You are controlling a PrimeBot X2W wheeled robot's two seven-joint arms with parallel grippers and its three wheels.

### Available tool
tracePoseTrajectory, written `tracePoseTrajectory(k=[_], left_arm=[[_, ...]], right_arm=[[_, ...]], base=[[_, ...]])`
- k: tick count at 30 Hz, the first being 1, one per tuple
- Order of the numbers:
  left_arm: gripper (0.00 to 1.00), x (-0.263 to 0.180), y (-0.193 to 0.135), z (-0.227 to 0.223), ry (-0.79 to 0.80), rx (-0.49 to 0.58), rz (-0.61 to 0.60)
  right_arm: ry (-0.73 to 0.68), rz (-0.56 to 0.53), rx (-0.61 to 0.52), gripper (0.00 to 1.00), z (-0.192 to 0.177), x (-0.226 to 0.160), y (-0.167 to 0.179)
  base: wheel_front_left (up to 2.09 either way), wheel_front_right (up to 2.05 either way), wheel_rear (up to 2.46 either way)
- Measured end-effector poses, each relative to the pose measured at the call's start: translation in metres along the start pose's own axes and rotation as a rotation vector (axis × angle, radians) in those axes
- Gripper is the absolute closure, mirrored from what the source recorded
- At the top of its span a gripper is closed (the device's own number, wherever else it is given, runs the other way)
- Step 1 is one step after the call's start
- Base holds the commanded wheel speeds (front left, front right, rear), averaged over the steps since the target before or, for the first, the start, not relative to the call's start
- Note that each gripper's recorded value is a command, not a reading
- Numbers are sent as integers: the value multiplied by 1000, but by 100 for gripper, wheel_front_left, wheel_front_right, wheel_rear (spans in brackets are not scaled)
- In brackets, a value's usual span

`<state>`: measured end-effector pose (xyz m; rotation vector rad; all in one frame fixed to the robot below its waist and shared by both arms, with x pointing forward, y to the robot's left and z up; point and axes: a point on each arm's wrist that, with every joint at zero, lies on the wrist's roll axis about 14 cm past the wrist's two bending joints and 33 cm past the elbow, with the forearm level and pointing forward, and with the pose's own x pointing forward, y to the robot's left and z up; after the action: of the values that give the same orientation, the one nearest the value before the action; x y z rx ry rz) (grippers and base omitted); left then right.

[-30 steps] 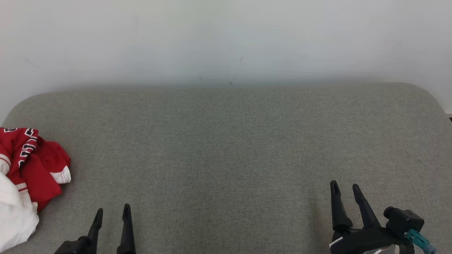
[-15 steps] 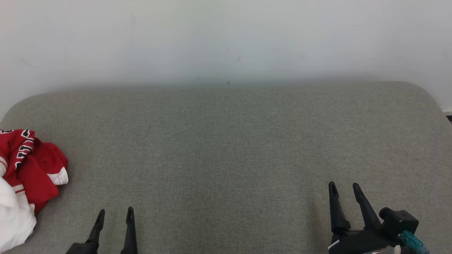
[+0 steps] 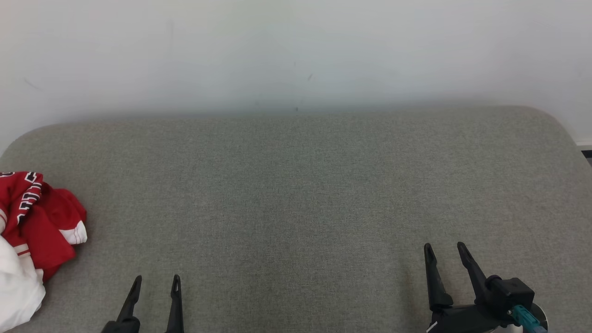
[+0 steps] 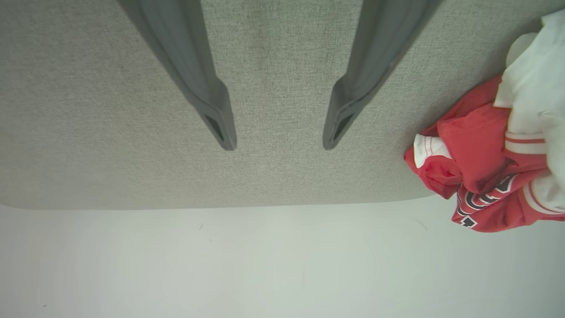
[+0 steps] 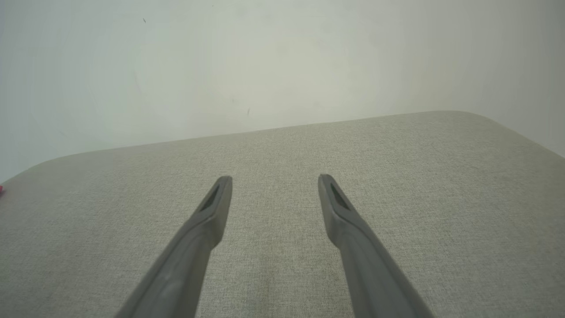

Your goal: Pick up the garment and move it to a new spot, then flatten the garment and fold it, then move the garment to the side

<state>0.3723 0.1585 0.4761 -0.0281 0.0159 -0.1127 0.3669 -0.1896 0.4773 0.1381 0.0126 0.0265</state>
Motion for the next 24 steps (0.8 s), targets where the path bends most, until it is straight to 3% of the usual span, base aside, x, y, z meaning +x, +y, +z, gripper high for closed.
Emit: tracePoseTrajectory(k=[24], left_arm=[[0,-2,-1,-6,17,11,-6]], right_arm=[[13,-3,-41,0,-3,0,-3]], base=[[0,0,0]])
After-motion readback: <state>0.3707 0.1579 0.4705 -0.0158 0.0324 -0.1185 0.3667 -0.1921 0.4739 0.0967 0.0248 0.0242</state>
